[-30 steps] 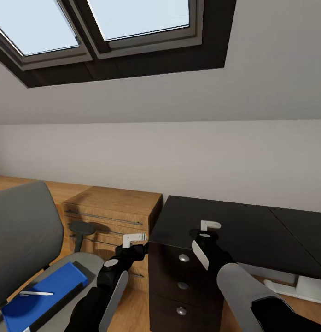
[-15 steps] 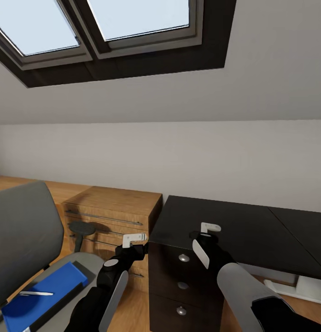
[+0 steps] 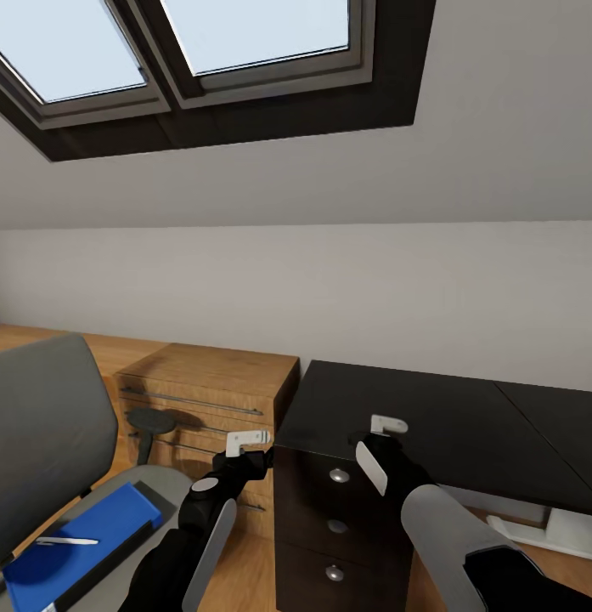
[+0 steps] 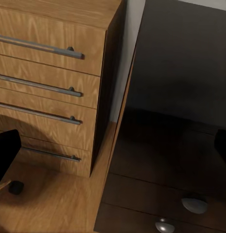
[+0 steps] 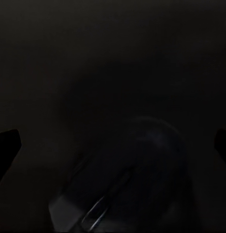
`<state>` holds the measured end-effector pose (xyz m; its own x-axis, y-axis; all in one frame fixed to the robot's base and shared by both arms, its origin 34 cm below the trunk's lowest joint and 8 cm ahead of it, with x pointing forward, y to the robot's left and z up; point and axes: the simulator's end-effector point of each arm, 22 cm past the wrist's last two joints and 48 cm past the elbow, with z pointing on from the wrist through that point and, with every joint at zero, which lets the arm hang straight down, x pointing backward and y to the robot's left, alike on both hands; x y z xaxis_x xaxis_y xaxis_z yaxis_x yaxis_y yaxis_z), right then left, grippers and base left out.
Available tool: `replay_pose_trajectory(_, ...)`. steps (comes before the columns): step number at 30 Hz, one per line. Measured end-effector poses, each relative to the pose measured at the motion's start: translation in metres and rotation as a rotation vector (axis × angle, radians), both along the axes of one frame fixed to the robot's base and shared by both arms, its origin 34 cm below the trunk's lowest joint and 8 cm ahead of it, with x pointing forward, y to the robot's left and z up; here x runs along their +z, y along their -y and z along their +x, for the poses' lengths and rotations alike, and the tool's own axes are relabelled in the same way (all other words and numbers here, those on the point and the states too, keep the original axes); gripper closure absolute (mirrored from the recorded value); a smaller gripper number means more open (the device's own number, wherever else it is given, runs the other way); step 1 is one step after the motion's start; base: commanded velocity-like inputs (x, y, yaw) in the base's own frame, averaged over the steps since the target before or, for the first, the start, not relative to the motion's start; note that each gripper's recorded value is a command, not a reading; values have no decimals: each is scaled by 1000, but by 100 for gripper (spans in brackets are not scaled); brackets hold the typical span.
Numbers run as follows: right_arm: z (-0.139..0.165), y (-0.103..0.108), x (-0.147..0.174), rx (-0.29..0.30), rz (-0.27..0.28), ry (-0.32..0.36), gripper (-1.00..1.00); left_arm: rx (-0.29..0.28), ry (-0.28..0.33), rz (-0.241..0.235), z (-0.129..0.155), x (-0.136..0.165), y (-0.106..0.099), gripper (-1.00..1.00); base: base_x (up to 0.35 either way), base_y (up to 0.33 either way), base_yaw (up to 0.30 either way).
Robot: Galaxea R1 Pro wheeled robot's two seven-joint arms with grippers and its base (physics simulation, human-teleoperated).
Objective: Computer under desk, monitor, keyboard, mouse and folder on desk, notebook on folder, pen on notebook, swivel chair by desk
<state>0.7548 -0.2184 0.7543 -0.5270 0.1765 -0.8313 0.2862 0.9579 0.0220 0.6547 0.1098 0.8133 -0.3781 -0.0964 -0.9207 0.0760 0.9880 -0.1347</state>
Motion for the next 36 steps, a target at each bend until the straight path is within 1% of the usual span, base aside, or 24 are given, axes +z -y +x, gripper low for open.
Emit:
replay_pose_trajectory(6, -4, -1, -6, 6, 1, -33, -100, 0, 0, 0, 0, 0, 0, -100, 0, 0, 0)
replay_pose_trajectory(10, -5, 0, -9, -1, 17, -42, -100, 0, 5, -2, 0, 2, 0, -100, 0, 0, 0)
replay_pose_trajectory(17, -6, 2, -10, -7, 25, -46, -100, -3, 15, -12, 0, 8, 1, -100, 0, 0, 0)
replay_pose_trajectory(18, -6, 2, -12, -8, 26, -46, -100, -4, 15, -21, 0, 7, 1, -100, 0, 0, 0)
replay_pose_trajectory(21, -8, 2, -20, -8, 26, -50, -100, -4, 15, -27, -1, 2, 1, -100, 0, 0, 0)
replay_pose_trajectory(29, -10, 1, -25, -8, 25, -58, -100, -4, 14, -30, -2, 0, 1, -100, 0, 0, 0)
replay_pose_trajectory(31, -10, 2, -27, -3, 7, -54, -100, -4, 15, -30, -2, -4, 1, -100, 0, 0, 0)
replay_pose_trajectory(36, -9, 2, -27, -3, 7, -54, -100, -3, 15, -31, -2, -4, 1, -100, 0, 0, 0)
